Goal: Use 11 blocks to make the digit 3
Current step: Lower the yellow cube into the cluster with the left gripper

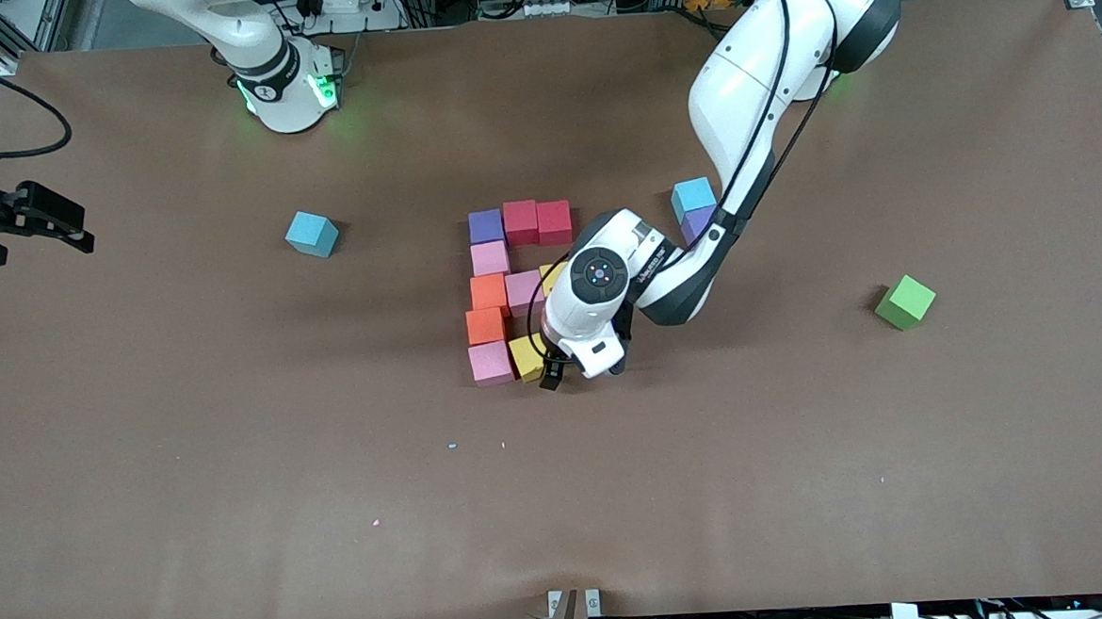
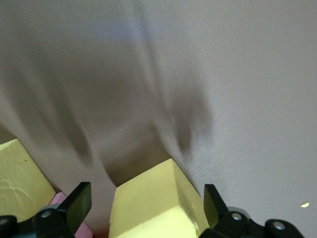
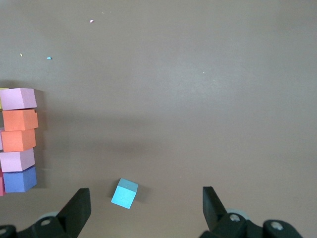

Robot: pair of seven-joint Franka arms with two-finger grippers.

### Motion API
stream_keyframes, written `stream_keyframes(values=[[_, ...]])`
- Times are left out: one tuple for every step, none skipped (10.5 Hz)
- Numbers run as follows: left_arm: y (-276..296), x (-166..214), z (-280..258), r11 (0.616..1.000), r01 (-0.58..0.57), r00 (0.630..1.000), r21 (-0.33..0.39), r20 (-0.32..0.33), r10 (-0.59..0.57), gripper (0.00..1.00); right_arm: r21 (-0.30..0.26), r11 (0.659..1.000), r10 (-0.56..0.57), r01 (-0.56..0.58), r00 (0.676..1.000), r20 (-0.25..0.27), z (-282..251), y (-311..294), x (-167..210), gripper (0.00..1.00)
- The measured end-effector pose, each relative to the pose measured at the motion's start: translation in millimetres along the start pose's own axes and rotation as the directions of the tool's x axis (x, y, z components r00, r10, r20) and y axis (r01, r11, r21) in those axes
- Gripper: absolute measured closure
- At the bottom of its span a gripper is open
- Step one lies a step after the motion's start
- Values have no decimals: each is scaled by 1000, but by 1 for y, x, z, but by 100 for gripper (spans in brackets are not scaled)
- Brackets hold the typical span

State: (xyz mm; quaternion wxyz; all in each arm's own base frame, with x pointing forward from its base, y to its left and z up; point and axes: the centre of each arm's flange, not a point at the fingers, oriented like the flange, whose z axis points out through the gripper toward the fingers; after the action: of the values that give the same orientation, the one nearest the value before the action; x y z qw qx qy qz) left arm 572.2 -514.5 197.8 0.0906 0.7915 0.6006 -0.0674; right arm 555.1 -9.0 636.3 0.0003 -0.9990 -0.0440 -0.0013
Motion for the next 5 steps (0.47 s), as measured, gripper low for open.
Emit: stream_keyframes(values=[[0,-3,-1,1000,-23,1000,-13,6,23,0,0,1000,0,0,1000,0,0,0,0,0],[1,-7,-2,999,-34,999,-28,13,34,0,0,1000,0,0,1000,0,0,0,0,0],[1,-10,-3,998,-38,999,-41,19,39,0,0,1000,0,0,1000,0,1,0,0,0],[1,-11,-3,998,-48,999,-48,22,49,0,0,1000,0,0,1000,-1,1,0,1,0],[1,-12,-3,997,-64,998,-50,21,66,0,0,1000,0,0,1000,-2,1,0,1,0]])
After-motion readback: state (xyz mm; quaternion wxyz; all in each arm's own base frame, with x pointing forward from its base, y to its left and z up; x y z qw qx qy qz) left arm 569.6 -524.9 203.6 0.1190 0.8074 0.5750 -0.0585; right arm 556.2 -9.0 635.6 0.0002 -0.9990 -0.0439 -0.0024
